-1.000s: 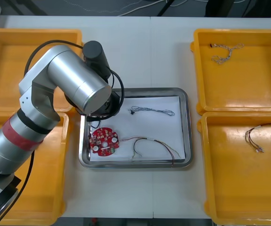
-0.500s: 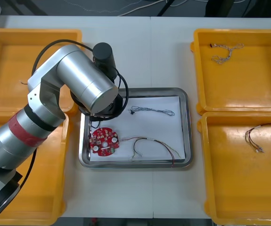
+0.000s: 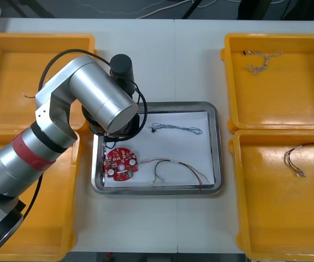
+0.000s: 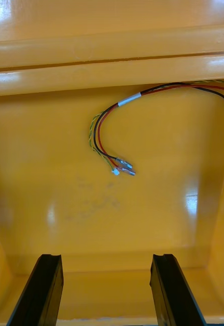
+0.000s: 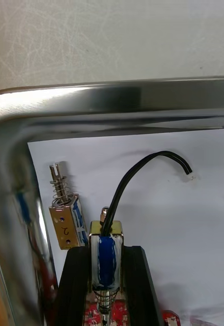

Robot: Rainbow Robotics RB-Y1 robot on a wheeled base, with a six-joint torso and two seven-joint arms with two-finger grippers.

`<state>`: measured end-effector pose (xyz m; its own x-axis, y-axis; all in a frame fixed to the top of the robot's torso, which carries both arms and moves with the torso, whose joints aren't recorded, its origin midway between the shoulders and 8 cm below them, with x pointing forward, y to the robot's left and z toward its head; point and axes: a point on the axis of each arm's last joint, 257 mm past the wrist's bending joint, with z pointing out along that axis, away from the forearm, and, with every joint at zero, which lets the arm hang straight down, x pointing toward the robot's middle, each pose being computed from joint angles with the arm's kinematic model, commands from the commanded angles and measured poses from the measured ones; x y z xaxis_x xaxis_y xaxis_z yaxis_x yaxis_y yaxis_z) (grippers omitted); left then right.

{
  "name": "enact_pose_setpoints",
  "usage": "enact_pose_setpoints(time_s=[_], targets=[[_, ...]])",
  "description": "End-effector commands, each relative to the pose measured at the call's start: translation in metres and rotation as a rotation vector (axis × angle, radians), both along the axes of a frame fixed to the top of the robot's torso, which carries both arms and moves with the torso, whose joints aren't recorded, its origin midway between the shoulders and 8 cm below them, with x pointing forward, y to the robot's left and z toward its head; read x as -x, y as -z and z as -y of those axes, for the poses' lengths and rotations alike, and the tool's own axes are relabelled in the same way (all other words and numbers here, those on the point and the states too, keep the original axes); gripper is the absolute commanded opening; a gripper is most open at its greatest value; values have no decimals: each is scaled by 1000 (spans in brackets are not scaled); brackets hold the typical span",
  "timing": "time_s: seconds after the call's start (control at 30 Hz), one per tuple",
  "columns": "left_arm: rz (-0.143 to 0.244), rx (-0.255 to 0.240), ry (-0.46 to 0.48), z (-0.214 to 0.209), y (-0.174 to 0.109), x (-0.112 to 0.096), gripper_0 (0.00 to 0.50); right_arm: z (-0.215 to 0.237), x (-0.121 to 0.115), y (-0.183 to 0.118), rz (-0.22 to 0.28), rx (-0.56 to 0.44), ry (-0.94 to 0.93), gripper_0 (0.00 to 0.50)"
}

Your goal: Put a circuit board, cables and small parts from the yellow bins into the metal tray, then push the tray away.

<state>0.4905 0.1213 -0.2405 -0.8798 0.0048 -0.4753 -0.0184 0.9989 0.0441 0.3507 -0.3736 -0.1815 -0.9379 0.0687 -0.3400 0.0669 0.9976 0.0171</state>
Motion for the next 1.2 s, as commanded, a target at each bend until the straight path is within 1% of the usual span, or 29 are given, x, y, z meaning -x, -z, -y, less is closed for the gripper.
enact_pose_setpoints(time_s=[0.03,0.2,0.8,0.9,1.03,1.2], targets=[[57,17,8,18,-19,-12,0,6,-2,-11,37,10,27,500],[63,27,14,24,-20,-13,0,6,-2,-11,37,10,27,500],[52,64,37,47,-18,-6,0,6,-2,-11,37,10,27,500],[50,69,35,47,-14,-7,0,6,-2,-11,37,10,27,500],[61,68,30,45,-7,-13,0,6,-2,-11,37,10,27,500],[60,67,29,44,-7,-13,0,6,-2,-11,37,10,27,500]])
